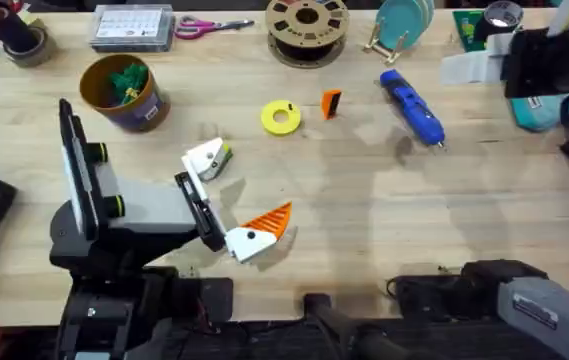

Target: Pick up the gripper from the table and insert it into the empty holder that is missing its gripper. Then pick up a screw, insert it into the mounting hole, and use the screwdriver to tighten it. Finally, clean up the table by picking up the vegetable and placing it into the bucket.

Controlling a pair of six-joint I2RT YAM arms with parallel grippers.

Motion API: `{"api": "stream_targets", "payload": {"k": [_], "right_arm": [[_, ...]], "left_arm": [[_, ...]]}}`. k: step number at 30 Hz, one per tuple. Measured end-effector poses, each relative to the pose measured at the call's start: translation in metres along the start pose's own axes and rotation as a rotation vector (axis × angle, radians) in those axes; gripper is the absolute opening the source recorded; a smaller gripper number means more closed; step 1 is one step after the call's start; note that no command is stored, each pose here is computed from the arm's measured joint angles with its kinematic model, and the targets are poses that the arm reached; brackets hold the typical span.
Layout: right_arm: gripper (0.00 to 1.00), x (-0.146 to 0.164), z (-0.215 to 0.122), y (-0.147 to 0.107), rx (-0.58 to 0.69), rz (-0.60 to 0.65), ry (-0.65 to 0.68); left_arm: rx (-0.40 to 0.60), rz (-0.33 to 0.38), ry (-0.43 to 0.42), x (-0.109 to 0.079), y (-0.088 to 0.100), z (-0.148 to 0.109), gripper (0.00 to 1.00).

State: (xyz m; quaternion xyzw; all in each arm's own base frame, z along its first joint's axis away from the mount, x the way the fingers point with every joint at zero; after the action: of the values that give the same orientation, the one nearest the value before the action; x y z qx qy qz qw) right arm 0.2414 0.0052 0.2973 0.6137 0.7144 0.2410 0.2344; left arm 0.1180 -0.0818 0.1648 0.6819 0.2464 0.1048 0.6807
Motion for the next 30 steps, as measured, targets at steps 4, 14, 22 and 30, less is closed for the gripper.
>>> {"api": "stream_targets", "payload": {"k": [4,14,22,30], "right_arm": [[0.998,0.0,0.0,0.0,0.0,0.0,0.0],[0.998,0.0,0.0,0.0,0.0,0.0,0.0],[0.998,0.0,0.0,0.0,0.0,0.0,0.0],[0.998,0.0,0.0001,0.0,0.0,0.0,0.0]], "left_arm": [[0.0,0.008,-0.001,-0.0001,0.0,0.0,0.985],[0.0,0.012,-0.003,-0.0003,0.0,0.0,0.985],[0.0,0.015,-0.003,-0.0003,0.0,0.0,0.986],[0.0,0.015,-0.003,-0.0003,0.0,0.0,0.985]]}}
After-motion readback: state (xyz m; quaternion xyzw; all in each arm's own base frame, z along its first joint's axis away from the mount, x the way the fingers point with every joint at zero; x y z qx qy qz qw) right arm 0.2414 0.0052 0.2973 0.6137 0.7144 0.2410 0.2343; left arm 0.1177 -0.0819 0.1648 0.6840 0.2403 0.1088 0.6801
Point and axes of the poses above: each hand's point on the last joint's axis, 136 mm out from that joint toward the fingers, its own z axis out along the fingers, its own x axis along the line the jaws close on, y = z × x, the point moved 8 cm from there along -z, back along the fingers, and after that the axes turned 6 degrees about -z, right-handed, at the moved point
